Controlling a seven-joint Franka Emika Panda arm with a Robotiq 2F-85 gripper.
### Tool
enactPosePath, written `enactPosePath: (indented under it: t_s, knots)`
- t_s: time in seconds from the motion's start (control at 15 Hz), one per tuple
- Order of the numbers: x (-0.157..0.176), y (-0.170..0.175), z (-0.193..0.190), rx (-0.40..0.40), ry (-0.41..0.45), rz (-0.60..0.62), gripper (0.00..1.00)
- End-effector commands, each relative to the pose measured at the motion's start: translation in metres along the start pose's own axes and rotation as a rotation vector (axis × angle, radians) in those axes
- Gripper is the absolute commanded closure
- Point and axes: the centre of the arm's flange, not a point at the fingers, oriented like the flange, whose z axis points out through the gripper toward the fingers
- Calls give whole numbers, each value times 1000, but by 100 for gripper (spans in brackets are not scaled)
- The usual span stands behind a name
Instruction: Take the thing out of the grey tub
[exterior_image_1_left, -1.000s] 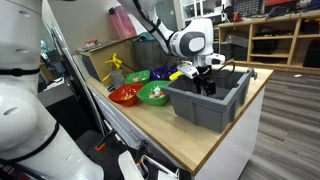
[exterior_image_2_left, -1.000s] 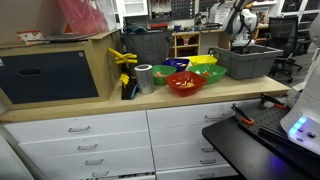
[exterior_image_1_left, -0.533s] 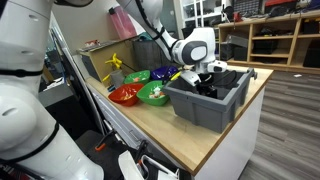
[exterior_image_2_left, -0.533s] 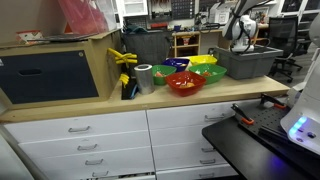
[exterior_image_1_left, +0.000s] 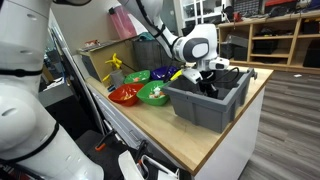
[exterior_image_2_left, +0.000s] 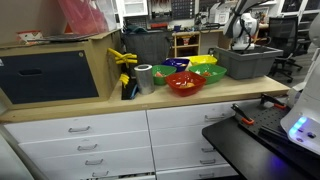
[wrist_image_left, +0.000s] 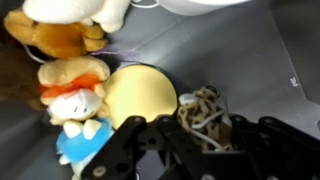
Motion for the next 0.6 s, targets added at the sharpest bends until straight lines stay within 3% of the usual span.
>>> enactPosePath:
  t_s: [0.0, 0.53]
  knots:
    - [1, 1, -33, 12, 4, -5, 99]
    - [10, -10, -125, -12, 91, -63, 100]
